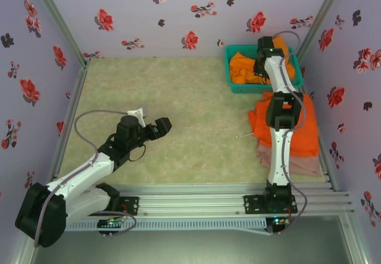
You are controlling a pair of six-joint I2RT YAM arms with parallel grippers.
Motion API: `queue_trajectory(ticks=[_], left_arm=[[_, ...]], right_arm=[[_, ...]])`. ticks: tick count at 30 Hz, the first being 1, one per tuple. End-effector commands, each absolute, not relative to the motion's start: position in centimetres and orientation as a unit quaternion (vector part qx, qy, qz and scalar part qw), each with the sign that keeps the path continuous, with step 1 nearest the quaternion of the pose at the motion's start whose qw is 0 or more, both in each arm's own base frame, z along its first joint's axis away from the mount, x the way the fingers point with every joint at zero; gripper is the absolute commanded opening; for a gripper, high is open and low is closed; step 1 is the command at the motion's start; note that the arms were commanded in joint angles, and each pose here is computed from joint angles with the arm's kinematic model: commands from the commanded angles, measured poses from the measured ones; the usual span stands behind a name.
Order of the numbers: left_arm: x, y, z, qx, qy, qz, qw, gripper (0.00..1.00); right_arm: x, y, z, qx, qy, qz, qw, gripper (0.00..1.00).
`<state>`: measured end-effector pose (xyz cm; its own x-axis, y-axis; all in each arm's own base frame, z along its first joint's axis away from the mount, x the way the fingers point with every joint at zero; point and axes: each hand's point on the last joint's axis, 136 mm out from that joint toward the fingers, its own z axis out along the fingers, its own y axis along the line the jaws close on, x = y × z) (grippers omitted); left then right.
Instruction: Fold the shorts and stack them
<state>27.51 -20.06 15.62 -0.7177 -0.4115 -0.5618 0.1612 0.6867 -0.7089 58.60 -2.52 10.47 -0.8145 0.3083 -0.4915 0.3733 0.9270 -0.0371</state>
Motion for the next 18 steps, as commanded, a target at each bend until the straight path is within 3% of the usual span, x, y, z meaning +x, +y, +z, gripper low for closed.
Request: queue_trajectory(ticks=[1,6,12,18], left_arm=[[27.5,-19.2,15.4,-0.076,0.843,-0.375,0.379,0.99],[27.5,-19.0,15.2,-0.079,0.843,-0.371,0.382,0.99],[27.5,-18.8,15.2,-0.081,0.841,-0.369,0.387,0.99],[27.6,-18.7,15.5,-0.079,0.837,-0.371,0.395,0.99]], right_arm=[[59.1,-0.3,16.7,0.182,0.935,-0.008,0.303,0.00],[58.3,4.1,26.0,0.150,0.897,0.055,0.411,0.00],[54.1,10.3,38.5,0.083,0.819,0.151,0.547,0.00],[47.5,18.8,45.1,-0.044,0.761,0.280,0.583,0.00]])
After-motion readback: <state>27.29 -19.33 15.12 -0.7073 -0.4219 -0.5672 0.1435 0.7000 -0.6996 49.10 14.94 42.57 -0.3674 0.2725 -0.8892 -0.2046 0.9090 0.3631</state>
